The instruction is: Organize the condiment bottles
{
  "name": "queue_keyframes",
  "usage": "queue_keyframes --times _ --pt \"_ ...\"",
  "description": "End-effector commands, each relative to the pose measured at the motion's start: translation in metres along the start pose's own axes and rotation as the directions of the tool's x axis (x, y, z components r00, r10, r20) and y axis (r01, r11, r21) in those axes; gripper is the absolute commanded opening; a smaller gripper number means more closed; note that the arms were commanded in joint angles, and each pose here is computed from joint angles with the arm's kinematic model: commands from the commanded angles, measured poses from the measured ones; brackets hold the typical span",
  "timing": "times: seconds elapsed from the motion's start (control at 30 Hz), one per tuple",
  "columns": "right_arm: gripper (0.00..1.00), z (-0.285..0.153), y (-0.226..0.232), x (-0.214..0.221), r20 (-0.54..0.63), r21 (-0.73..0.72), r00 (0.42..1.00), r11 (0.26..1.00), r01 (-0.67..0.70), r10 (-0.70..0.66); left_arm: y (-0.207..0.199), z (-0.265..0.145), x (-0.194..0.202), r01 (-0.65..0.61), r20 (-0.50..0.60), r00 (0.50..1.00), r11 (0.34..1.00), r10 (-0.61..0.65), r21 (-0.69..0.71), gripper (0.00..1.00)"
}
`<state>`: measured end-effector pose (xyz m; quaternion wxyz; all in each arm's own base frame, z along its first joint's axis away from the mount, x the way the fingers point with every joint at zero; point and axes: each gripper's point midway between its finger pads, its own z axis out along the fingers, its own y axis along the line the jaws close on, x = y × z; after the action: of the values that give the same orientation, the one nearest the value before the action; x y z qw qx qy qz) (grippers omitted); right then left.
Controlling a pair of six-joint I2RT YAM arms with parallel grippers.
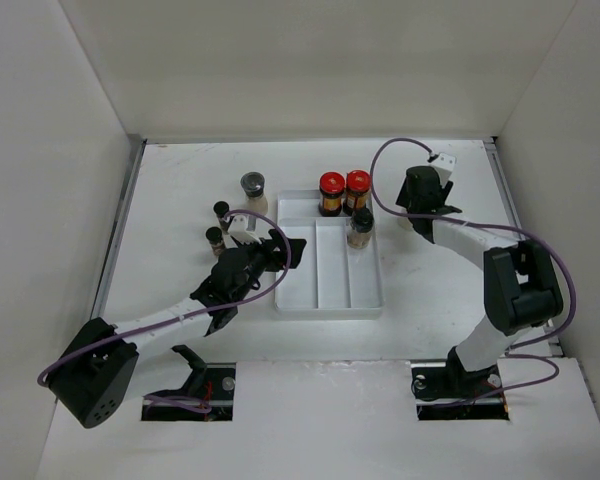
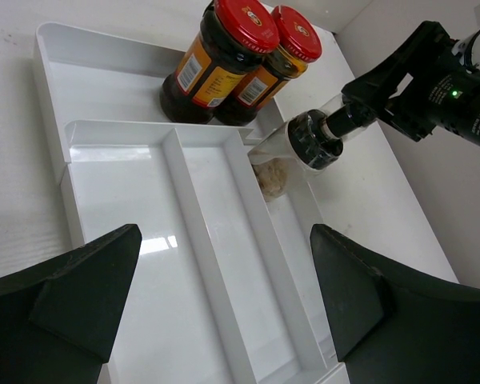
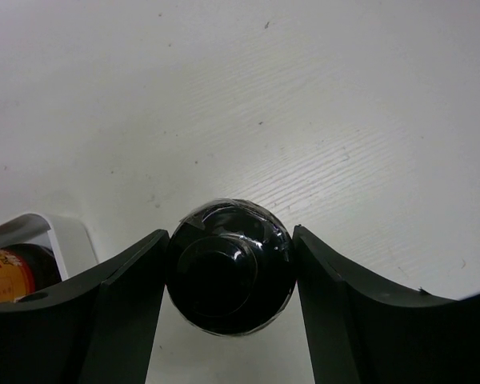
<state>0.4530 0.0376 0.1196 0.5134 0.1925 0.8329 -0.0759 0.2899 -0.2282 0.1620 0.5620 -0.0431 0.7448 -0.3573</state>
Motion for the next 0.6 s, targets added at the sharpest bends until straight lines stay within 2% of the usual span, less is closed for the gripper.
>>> queue_keyframes --times 0.0,0.1,0.23,0.57 --pt "0.49 -0.012 0.005 -0.034 0.080 -0.032 0.994 0.996 -0.078 0.080 -0.013 -0.002 -0.015 0.015 0.054 0.998 0.999 -0.017 0.049 0.88" --pt "0.48 -0.038 -0.004 -0.056 0.148 -0.034 0.982 0.993 -0.113 0.117 -0.010 -0.001 -0.013 0.020 0.047 0.999 0.999 -0.022 0.043 0.88" --pt "0.48 -0.081 0.003 -0.068 0.195 -0.106 0.971 0.987 -0.121 0.140 -0.014 -0.003 -0.016 0.015 0.057 0.998 0.998 -0.018 0.054 0.88" --pt "0.48 -0.173 0.024 -0.021 0.117 -0.294 0.992 0.956 -0.015 0.051 -0.012 -0.003 -0.018 0.014 0.064 0.998 0.999 -0.017 0.043 0.88"
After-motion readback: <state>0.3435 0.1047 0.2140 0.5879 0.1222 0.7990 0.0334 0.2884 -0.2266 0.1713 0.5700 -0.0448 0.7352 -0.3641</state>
